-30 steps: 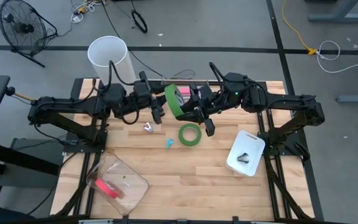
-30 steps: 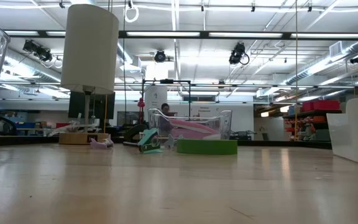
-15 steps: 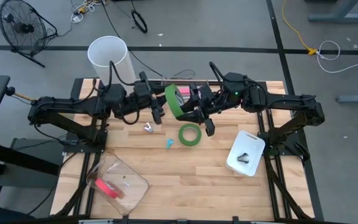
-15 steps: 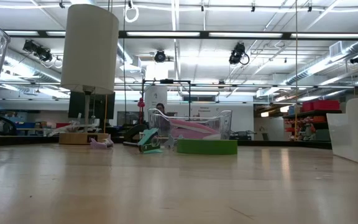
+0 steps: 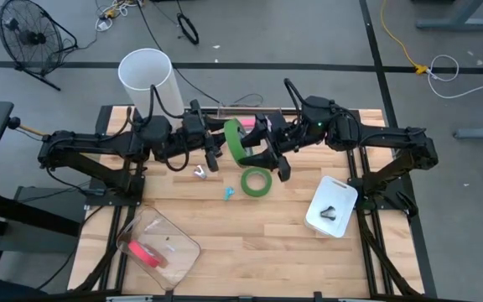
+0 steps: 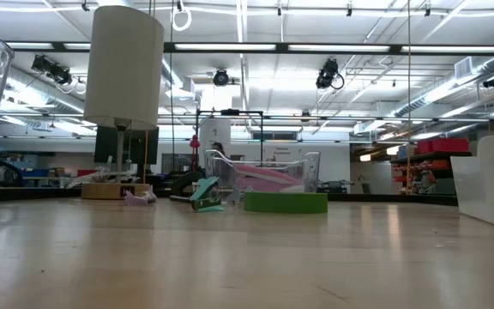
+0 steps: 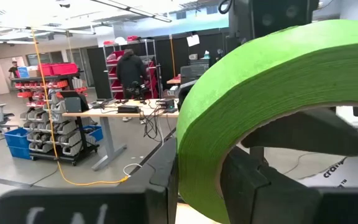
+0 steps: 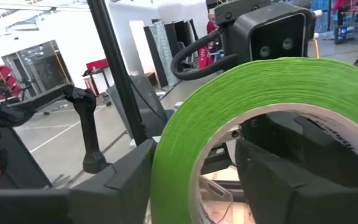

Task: Pick and place Stapler, Stapler remover, tape
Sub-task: Put the green tape into the bottom transparent bin

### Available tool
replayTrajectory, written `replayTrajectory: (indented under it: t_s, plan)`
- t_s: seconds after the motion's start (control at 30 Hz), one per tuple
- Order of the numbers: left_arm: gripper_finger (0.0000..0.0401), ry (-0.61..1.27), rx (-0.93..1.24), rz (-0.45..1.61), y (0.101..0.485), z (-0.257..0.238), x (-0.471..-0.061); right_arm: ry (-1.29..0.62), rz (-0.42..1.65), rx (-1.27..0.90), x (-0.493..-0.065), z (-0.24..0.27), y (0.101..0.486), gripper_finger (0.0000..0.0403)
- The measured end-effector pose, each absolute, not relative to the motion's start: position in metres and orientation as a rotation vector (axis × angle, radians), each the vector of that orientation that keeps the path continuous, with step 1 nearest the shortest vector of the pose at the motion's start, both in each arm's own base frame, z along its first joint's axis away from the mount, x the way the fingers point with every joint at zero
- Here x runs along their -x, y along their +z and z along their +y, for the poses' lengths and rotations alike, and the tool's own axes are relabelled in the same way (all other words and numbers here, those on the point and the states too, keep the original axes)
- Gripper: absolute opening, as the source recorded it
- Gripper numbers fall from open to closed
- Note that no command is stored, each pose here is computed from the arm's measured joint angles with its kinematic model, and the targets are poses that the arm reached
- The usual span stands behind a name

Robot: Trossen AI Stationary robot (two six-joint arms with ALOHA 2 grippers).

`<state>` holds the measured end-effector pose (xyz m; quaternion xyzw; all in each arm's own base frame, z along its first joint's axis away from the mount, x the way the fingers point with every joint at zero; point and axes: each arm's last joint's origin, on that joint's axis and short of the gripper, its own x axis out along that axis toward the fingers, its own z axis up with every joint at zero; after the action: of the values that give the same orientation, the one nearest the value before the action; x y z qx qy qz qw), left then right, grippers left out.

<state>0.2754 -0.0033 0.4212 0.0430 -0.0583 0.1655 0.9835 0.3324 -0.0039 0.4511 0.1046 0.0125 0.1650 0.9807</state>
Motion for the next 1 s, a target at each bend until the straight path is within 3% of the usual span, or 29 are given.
replayTrajectory:
  t_s: [0.3,0.73,1.0]
  plan:
    - [0.009,0.35,-0.117,-0.107,0.421,-0.002,-0.275,0.335,0.023,-0.219,-0.329,-0.004,0.453,0.0272]
    - [0.009,0.372,-0.121,-0.075,0.438,0.008,-0.23,0.268,0.052,-0.198,-0.306,-0.011,0.463,0.0274]
    - [0.009,0.243,-0.083,0.031,0.435,0.004,-0.204,0.233,0.063,-0.189,-0.3,-0.016,0.464,0.0275]
